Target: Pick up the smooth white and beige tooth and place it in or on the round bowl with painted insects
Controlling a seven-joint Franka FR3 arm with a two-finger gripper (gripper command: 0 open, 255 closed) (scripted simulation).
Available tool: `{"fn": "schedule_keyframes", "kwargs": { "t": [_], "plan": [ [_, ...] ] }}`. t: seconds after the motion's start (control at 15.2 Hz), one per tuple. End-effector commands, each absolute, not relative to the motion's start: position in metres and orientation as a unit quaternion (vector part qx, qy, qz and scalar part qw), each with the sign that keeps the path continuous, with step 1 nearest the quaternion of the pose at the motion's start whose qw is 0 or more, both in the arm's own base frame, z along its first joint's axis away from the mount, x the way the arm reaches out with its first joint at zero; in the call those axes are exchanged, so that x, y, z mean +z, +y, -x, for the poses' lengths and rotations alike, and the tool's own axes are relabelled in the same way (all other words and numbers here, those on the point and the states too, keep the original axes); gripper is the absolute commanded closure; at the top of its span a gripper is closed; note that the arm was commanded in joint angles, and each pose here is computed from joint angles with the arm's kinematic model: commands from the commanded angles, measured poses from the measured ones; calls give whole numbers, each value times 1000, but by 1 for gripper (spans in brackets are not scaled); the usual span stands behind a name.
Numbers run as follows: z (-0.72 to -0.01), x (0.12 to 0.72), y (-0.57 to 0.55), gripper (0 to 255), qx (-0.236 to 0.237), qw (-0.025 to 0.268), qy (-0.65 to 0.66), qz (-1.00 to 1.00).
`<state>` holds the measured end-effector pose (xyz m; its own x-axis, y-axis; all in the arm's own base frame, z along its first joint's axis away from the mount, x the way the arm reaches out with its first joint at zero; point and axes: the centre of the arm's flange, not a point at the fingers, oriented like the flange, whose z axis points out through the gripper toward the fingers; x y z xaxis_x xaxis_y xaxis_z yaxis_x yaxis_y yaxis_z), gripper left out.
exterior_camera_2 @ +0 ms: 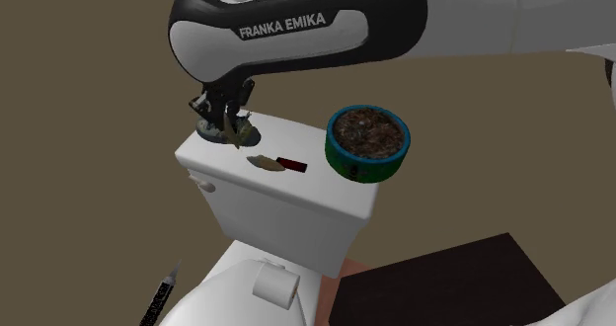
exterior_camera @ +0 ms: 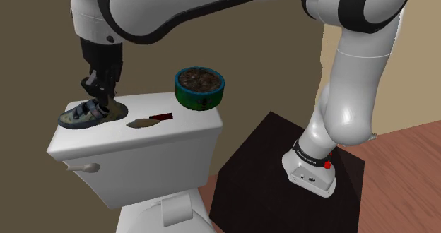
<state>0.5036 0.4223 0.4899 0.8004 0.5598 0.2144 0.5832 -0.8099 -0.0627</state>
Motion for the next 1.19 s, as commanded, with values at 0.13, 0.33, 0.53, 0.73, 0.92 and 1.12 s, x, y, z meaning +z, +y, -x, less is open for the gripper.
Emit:
{"fn": "schedule_keyframes", "kwargs": {
  "t": [0.13,0.33,0.53,0.73,0.92,1.12],
  "plan": [
    [-503,511,422,255,-93,63,-302,947],
    [-503,524,422,255,-93,63,-302,947],
    [-497,524,383,255,-93,63,-302,947],
    [-491,524,344,255,-93,63,-302,947],
    [-484,524,305,255,-93,63,-302,947],
    [-478,523,266,255,-93,63,-302,947]
  ]
}}
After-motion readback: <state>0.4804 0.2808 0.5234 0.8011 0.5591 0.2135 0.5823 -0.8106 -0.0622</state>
